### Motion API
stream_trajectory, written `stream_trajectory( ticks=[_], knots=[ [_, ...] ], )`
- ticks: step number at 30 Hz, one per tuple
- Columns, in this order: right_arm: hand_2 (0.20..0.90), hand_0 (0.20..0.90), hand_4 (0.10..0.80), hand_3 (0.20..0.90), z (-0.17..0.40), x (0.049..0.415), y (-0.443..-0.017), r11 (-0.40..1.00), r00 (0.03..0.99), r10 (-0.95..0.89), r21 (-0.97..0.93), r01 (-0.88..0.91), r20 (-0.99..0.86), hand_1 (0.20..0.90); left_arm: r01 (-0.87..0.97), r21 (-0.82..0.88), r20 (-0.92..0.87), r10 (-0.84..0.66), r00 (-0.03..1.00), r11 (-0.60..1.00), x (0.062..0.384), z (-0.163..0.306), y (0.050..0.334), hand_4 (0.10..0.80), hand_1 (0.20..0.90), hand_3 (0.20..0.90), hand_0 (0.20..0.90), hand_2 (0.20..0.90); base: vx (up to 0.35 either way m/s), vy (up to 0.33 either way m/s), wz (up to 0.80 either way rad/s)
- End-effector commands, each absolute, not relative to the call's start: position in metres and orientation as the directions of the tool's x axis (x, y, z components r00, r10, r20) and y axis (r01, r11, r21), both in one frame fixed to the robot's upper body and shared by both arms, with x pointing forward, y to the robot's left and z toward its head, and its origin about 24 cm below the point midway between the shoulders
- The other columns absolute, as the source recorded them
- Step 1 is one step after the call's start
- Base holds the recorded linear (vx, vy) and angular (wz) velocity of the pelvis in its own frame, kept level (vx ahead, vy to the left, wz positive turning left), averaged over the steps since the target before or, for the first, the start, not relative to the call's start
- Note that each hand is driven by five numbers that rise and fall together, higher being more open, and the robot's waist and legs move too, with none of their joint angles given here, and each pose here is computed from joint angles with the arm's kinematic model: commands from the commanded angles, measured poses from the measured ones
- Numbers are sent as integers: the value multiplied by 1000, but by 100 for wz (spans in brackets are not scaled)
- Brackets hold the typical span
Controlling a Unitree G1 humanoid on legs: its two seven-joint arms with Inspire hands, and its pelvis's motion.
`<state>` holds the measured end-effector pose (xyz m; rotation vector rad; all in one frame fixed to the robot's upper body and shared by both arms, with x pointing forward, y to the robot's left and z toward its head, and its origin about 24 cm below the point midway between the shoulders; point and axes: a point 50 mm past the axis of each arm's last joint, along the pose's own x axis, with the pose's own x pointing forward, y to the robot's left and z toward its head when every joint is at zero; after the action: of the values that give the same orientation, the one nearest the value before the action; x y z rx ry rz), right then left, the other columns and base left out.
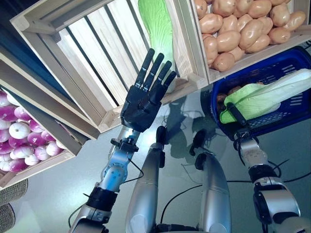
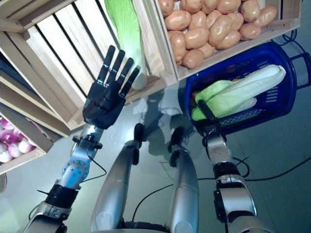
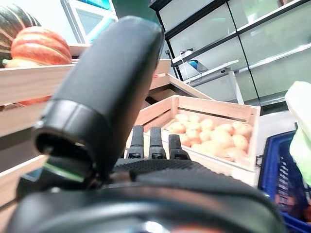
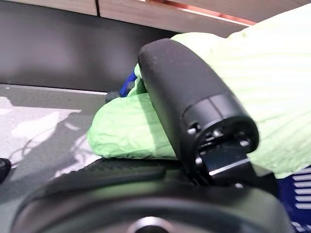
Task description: Put vegetables into the basket
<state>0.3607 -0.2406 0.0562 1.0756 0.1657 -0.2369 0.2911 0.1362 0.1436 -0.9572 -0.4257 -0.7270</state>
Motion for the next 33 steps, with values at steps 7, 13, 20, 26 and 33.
stream_trajectory(
  ticks=[7,13,20,26,33],
  knots=[
    [300,300,400,300,87,364,-274,560,964,-181,786,263,-194,300,862,-411,790,-357,499,297,279,186,125,800,900,900,900,900,0,0,0],
    [300,300,400,300,94,362,-286,544,931,-301,765,345,-205,300,856,-406,781,-364,507,321,280,186,126,800,900,900,900,900,0,0,0],
    [300,300,400,300,103,357,-307,451,875,-425,784,427,-232,300,860,-396,779,-379,500,321,278,188,127,800,900,900,900,900,0,0,0],
    [413,413,475,413,114,358,-310,427,851,-463,778,460,-249,413,860,-378,764,-409,499,344,278,189,126,800,900,900,900,900,6,-20,0],
    [900,900,800,900,123,358,-316,422,830,-496,766,485,-253,900,859,-373,763,-411,499,352,277,192,129,800,900,900,900,900,6,-5,-3]
  ],
)
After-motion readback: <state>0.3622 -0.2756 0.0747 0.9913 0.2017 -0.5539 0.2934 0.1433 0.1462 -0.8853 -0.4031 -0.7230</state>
